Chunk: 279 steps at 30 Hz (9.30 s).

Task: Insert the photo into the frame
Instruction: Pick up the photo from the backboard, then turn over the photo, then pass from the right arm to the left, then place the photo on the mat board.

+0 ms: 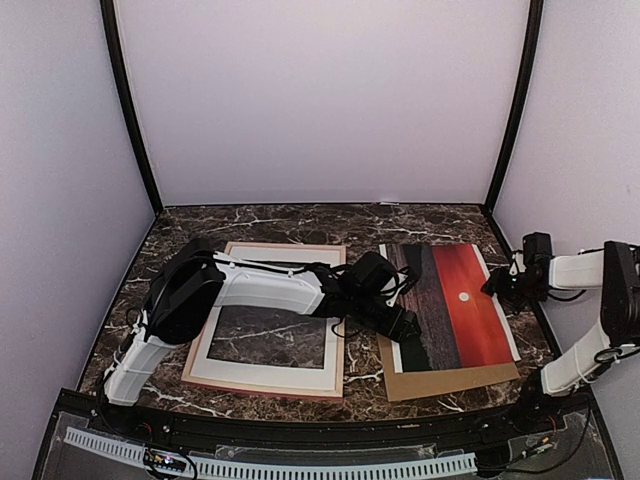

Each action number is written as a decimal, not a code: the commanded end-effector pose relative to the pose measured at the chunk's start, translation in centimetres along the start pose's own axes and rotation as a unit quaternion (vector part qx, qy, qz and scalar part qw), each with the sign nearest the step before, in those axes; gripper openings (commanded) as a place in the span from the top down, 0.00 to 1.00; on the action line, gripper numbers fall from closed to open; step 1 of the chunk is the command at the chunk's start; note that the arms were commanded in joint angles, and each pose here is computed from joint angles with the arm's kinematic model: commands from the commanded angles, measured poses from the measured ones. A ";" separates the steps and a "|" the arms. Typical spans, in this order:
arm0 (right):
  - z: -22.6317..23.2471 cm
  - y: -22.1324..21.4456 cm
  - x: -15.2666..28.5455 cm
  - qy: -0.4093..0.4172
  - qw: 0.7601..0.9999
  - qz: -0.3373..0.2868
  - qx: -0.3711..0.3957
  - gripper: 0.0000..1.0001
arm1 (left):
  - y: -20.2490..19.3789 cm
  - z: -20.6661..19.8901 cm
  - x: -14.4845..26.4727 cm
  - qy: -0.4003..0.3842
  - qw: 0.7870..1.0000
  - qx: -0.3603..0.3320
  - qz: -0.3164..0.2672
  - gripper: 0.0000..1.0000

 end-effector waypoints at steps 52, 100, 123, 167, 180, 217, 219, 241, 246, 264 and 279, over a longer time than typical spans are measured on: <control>8.4 -2.8 5.2 0.329 0.936 0.120 -0.029 0.55 | -4.4 1.7 2.8 0.045 0.998 0.037 0.032 0.22; 7.3 -4.0 7.2 0.261 0.958 0.116 0.016 0.73 | -5.0 2.9 4.6 0.054 0.996 0.065 0.014 0.22; 15.3 1.4 19.8 0.162 0.973 -0.062 0.149 1.00 | 3.3 0.4 14.7 0.046 0.994 0.029 -0.096 0.01; 30.9 -30.3 3.9 0.126 0.898 0.128 0.401 1.00 | -5.2 12.2 24.7 0.048 0.914 0.336 -0.224 0.05; 30.6 -32.7 2.2 0.133 0.898 0.150 0.391 1.00 | -6.4 13.6 20.8 0.019 0.911 0.363 -0.196 0.15; 31.5 -31.6 7.2 0.199 0.885 0.169 0.385 0.52 | -7.6 14.8 18.7 0.009 0.923 0.343 -0.173 0.95; 31.1 -29.8 7.7 0.192 0.892 0.145 0.383 0.46 | -7.1 14.6 19.2 0.000 0.928 0.330 -0.174 0.99; 23.9 -17.3 7.1 0.103 0.929 0.017 0.355 0.38 | -9.3 15.0 31.6 0.041 0.976 0.212 0.028 1.00; 23.5 -16.9 5.7 0.095 0.927 0.012 0.362 0.39 | -11.3 17.1 33.0 0.097 0.968 0.208 0.098 1.00; 22.0 -17.0 3.9 0.098 0.920 0.010 0.380 0.24 | -12.2 21.1 32.7 0.128 0.954 0.254 0.093 1.00; 21.5 -17.6 2.3 0.083 0.923 0.024 0.376 0.23 | -11.7 22.2 31.9 0.122 0.949 0.285 0.048 1.00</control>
Point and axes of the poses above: each gripper's point midway between its finger pads, its own x axis back along the fingers, its own z axis along the line the jaws close on, y = z × x, the point moved 4 cm from there along x, back along the fingers, and after that the axes turned 14 degrees about -x, right-handed, at the moved point
